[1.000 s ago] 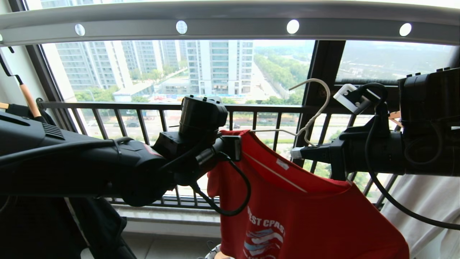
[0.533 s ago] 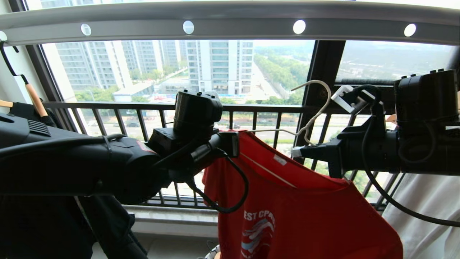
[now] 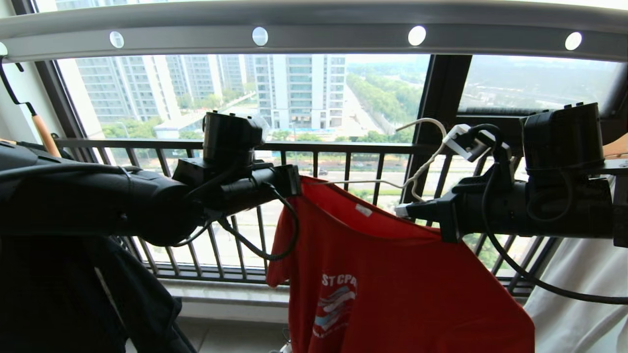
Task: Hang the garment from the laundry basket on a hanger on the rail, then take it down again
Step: Take the clothes off the clothes rack
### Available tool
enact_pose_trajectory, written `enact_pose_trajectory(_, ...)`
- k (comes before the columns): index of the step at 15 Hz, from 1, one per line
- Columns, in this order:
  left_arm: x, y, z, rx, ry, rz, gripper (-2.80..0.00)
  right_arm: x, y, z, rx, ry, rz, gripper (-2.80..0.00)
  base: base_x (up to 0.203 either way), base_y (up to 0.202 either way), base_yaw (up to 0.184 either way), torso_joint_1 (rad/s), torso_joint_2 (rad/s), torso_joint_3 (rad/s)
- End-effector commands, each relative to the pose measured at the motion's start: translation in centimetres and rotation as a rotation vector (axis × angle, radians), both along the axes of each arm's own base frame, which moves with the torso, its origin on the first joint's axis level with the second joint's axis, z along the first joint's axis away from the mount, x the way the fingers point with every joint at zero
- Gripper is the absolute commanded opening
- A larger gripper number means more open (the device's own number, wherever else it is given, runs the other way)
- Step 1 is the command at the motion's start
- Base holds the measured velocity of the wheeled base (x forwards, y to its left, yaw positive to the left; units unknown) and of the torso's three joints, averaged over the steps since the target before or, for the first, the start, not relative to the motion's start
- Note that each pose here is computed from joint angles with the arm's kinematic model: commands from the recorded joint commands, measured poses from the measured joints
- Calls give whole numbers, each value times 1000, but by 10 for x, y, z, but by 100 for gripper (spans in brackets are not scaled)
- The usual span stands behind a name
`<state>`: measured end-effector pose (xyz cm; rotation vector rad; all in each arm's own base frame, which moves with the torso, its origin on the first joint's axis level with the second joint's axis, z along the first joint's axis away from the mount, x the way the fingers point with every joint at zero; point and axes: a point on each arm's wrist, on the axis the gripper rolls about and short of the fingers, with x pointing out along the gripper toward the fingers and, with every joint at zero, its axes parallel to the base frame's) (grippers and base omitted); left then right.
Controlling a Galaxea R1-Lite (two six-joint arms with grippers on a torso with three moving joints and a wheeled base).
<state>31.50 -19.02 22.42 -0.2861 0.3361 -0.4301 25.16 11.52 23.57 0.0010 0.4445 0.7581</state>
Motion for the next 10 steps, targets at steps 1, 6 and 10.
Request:
enact_pose_trajectory(1,7,12,-6,-23,31,-40,-280,1,0,-1,0,3,0,-280,0,0,0,0,0,0)
enact_pose_trajectory(6,19,40,-9,-151,118,-146,-280,-1,-1,2,6,-11,1,-280,0,0,0,0,0,0)
enact_pose_trajectory(10,26,56,-7,-211,142,-150,-280,-1,-1,2,5,-12,3,-280,0,0,0,0,0,0)
